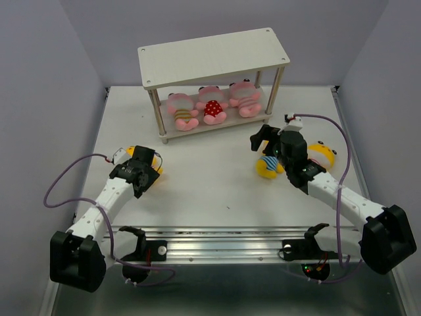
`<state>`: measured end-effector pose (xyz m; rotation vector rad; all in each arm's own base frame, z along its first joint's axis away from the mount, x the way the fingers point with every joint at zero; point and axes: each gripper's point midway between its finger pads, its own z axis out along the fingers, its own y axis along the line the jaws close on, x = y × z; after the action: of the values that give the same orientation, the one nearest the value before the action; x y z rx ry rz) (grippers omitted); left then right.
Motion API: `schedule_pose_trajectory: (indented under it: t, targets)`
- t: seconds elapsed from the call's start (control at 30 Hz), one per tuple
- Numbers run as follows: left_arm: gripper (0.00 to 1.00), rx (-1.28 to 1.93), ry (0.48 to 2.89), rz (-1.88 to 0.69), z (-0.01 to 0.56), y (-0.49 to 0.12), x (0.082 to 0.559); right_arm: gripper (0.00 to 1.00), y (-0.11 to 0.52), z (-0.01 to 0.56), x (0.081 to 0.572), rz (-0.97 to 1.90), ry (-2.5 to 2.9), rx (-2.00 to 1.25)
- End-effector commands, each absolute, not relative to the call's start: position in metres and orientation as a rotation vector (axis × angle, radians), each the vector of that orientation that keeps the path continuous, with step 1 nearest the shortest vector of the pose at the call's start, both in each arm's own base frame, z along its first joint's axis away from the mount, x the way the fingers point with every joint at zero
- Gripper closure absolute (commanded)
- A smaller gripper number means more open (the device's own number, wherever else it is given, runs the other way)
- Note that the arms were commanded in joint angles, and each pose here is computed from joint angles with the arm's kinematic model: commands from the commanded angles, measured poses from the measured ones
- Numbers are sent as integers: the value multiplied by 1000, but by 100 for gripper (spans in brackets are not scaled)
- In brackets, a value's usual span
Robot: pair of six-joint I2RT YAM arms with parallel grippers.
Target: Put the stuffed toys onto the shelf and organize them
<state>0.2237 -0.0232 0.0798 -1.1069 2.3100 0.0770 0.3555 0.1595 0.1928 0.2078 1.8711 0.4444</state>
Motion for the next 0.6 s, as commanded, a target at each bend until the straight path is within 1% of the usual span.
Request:
schedule_pose_trajectory:
  t: [0.0,0.03,0.13,0.3,0.57]
  targets:
    - [34,-1074,2322,82,79,-24,228,0,150,203,358,417,1828,223]
    - [41,-1081,2326,92,78,-23,227,0,150,202,358,414,1830,224]
    - [45,-1087,2324,118,78,-20,227,0,150,203,357,417,1828,223]
    - [44,-1082,2293,113,85,-19,234,0,149,204,356,414,1826,224]
    - [36,-1032,2229,58,105,-20,249,0,150,204,357,415,1827,224]
